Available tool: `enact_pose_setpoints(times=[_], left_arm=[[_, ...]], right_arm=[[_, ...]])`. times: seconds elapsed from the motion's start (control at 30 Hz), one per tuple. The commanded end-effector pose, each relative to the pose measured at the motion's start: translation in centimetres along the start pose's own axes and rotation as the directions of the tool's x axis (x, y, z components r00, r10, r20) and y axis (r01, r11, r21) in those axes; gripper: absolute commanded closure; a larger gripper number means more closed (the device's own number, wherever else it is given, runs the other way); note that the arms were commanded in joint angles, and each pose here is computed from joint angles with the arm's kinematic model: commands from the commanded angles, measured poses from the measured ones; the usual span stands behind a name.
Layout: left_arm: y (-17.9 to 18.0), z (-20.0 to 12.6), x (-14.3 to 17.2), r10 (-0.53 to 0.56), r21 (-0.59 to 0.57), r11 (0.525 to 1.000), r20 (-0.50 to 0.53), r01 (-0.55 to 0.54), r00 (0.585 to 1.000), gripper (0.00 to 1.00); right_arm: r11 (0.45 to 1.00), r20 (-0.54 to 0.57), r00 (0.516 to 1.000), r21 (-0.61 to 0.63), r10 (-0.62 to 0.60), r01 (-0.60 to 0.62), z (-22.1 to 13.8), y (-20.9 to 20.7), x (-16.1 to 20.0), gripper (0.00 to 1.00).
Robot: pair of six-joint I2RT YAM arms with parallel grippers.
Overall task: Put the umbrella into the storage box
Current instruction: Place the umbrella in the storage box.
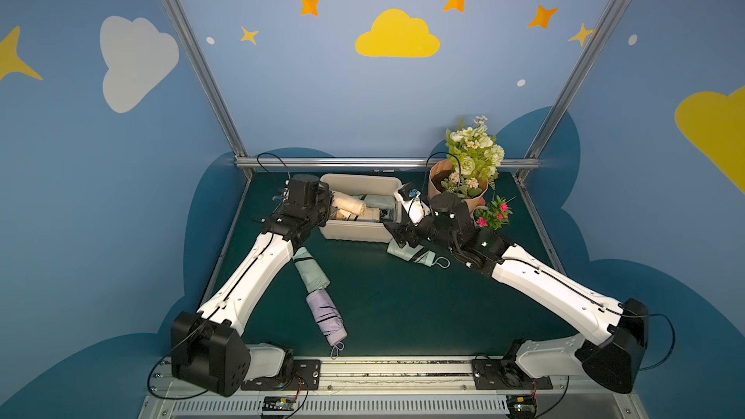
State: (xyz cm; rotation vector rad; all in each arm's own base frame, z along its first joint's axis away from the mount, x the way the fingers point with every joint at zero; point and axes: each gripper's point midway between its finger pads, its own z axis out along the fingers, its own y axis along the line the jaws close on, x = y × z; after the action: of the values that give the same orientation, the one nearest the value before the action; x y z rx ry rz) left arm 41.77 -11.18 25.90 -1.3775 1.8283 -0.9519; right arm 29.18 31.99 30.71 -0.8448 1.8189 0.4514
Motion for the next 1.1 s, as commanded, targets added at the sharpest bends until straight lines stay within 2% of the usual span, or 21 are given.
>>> enact_pose_setpoints(times=[0.0,0.1,0.23,0.5,0.57,0.8,0.93,1.07], left_arm=[[-3.2,1.0,0.4,-0.051,0.064,0.997,0.043,0.048,0.998,0.98],[-2.6,3.0,1.2,-0.023,0.002,1.000,0.075,0.023,0.997,0.97],[-0.8,5.9,1.9,-0.035,-0.084,0.995,0.118,0.045,0.992,0.97],[1.0,11.1,4.9,-0.021,-0.174,0.984,0.096,0.037,0.995,0.97],[1.5,12.0,5.7,-0.025,-0.190,0.981,0.087,0.041,0.996,0.95],[1.4,13.5,7.1,-0.010,-0.201,0.979,0.063,0.022,0.998,0.51],[-0.3,12.2,6.2,0.036,-0.163,0.986,0.097,-0.019,0.995,0.34],[-2.3,10.0,5.2,0.067,-0.112,0.992,0.128,-0.052,0.990,0.26]], right_arm=[[0.998,0.045,0.999,0.055,0.027,-0.030,-1.3,-1.2,-0.9,0.10],[0.997,0.041,0.998,0.066,0.040,-0.042,-2.0,-1.4,-0.5,0.10],[0.995,0.046,0.998,0.079,0.050,-0.054,-2.8,-1.5,-0.2,0.10],[0.992,0.044,0.997,0.107,0.063,-0.068,-4.4,-2.1,0.1,0.10],[0.992,0.044,0.997,0.107,0.067,-0.071,-4.6,-2.1,0.1,0.10],[0.991,0.039,0.997,0.112,0.063,-0.067,-5.1,-2.2,0.5,0.10],[0.992,0.036,0.998,0.114,0.058,-0.062,-5.1,-2.2,0.8,0.10],[0.994,0.039,0.998,0.094,0.058,-0.061,-4.5,-1.8,0.7,0.10]])
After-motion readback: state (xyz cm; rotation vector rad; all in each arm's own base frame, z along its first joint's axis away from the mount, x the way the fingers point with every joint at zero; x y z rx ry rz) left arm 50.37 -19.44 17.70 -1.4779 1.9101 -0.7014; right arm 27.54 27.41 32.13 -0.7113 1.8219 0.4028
